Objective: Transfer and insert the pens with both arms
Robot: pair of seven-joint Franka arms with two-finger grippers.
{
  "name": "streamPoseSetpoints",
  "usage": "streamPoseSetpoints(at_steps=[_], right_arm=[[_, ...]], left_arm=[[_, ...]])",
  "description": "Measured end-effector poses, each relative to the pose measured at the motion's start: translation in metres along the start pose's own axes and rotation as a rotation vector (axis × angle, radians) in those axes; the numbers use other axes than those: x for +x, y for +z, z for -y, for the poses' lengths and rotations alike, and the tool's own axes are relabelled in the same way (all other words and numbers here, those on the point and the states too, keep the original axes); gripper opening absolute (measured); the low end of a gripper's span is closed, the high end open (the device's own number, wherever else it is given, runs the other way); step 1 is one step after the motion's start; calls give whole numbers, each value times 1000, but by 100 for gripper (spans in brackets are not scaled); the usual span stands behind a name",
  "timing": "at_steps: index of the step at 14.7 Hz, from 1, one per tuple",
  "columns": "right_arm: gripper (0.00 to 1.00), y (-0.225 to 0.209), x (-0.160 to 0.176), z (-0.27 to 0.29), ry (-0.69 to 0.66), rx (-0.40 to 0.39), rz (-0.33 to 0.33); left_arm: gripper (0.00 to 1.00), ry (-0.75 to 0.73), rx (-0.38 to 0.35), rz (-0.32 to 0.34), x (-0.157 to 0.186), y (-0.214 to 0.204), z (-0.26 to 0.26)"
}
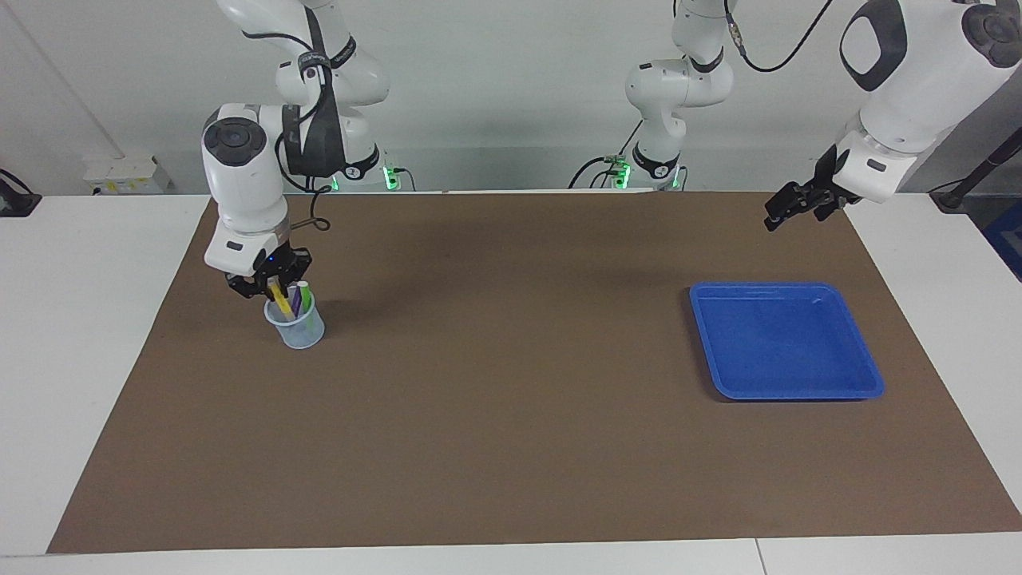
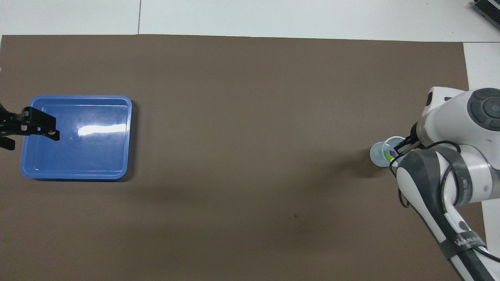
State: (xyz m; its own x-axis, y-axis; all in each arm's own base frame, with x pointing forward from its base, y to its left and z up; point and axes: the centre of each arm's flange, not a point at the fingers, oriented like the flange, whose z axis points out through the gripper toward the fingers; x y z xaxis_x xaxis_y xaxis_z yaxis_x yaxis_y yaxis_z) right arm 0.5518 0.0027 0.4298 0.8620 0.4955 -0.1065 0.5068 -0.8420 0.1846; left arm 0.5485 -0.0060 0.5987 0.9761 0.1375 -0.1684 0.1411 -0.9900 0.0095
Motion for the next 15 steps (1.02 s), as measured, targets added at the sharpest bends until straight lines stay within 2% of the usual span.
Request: streamPoseSetpoints(at_steps=[6, 8, 9, 14, 15], right_arm=[[22, 12, -4, -5, 11, 3, -2], [37, 13, -4, -5, 12, 3, -2], [49, 13, -4, -5, 12, 3, -2], [98, 12, -4, -6, 12, 2, -3], [100, 11, -4, -6, 13, 1, -4]], left_arm=[[100, 44, 5, -10, -4, 22, -22], [100, 83, 2, -33, -1, 28, -22], [100, 102, 0, -44, 1, 29, -20], [100, 121, -3, -71, 6, 31, -16], [100, 120, -4, -71, 6, 31, -15]])
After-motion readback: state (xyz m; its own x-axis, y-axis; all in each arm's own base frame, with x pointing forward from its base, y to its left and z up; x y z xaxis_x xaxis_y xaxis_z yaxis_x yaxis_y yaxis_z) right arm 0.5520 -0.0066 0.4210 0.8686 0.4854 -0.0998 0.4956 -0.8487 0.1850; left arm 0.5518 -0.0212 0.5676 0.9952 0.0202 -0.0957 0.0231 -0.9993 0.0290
